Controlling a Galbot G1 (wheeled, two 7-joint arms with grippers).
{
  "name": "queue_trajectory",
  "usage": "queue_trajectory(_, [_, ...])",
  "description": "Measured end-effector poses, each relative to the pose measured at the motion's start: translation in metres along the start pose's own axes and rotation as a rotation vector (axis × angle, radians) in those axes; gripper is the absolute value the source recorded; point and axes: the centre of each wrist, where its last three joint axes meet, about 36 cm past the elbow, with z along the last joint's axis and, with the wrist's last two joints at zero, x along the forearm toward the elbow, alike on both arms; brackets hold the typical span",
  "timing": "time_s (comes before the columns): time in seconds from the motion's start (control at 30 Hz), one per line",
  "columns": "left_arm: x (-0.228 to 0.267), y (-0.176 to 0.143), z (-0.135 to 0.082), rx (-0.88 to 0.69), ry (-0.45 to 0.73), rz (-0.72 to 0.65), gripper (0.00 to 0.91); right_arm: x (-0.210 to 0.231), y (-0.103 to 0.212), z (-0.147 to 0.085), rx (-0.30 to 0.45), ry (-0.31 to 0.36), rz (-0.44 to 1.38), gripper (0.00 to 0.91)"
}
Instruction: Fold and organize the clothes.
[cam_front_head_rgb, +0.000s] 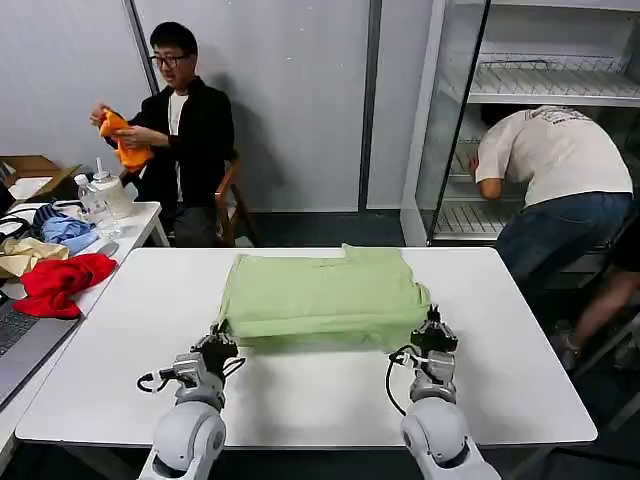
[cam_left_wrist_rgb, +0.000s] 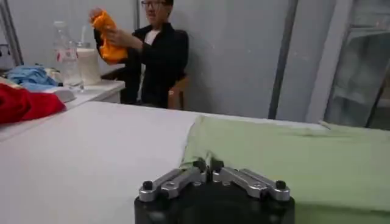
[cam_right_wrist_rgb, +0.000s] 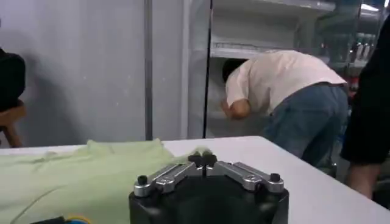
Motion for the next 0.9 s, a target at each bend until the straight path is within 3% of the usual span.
queue_trajectory(0.8, [-0.04,0.002,0.013,-0.005,0.041,-0.012,0.02,-0.029,0.02,0.027,0.02,0.064,-0.009,0.0])
queue_trajectory(0.83, [-0.042,0.003,0.013,-0.004,0.043,-0.013,0.907,-0.029,0.02,0.027,0.019,0.065,-0.006,0.453])
queue_trajectory(0.87, [-0.044,0.003,0.013,-0.005,0.045,-0.014,0.907,-0.029,0.021,0.027,0.018,0.067,-0.004,0.907])
queue_trajectory(0.9, [-0.046,0.003,0.013,-0.005,0.046,-0.015,0.907,-0.029,0.02,0.028,0.018,0.068,-0.001,0.907])
